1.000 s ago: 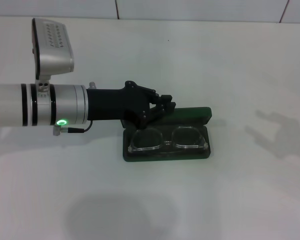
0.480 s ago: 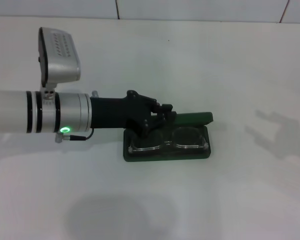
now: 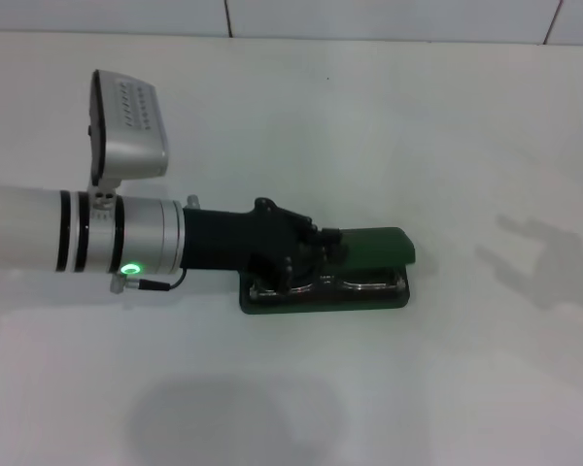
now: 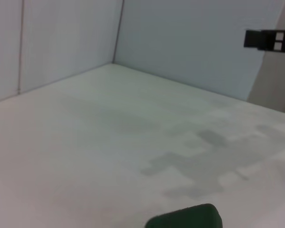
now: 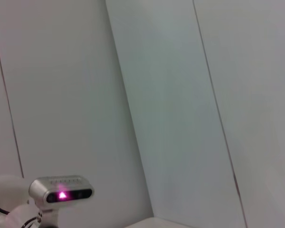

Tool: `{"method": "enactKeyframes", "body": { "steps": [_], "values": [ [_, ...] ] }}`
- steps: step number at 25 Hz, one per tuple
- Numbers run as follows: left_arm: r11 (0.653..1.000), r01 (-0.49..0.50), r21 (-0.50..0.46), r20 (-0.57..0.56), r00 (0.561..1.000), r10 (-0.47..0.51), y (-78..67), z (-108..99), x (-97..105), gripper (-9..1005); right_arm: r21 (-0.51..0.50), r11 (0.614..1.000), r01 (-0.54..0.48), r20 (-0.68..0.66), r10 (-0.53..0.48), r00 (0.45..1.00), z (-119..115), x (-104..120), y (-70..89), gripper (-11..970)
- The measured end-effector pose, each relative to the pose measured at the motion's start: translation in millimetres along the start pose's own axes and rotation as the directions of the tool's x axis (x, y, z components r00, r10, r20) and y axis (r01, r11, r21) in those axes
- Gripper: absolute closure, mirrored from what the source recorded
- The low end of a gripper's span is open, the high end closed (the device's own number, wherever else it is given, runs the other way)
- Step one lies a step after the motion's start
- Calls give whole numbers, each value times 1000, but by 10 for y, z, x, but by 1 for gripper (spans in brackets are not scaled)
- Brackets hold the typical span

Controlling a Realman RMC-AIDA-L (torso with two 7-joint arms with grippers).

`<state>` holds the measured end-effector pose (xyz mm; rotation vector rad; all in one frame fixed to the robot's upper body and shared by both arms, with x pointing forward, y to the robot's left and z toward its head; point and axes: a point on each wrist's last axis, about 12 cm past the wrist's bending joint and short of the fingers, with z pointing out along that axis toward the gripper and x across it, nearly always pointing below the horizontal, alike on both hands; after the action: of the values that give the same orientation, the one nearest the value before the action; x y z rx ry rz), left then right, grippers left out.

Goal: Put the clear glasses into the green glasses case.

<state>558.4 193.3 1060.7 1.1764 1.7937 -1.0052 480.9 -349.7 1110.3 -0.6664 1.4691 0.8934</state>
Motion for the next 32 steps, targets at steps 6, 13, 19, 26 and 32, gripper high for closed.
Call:
{"method": "enactKeyframes", "body": {
  "steps": [6, 13, 19, 26, 32],
  "values": [
    [1000, 6, 22, -16, 1000, -6, -56, 12, 74, 797, -2, 1000, -2, 1, 2, 1000, -3, 2, 5, 322],
    [998, -12, 70, -1, 1000, 12, -121, 21, 74, 778, -6, 1000, -5, 1, 5, 1000, 7, 7, 5, 315],
    [989, -56, 140, 72, 996, 46, -154, -43, -117, 762, -22, 1000, -11, -42, 10, 999, 1, 33, 4, 309],
    [969, -94, 231, 107, 992, 70, -249, -199, -234, 742, -184, 982, -33, -129, 9, 992, 133, 40, 85, 301],
    [955, -67, 289, 113, 993, 35, -338, -341, -238, 588, -287, 957, -54, -163, 7, 987, 295, 88, 176, 251]
  ]
}}
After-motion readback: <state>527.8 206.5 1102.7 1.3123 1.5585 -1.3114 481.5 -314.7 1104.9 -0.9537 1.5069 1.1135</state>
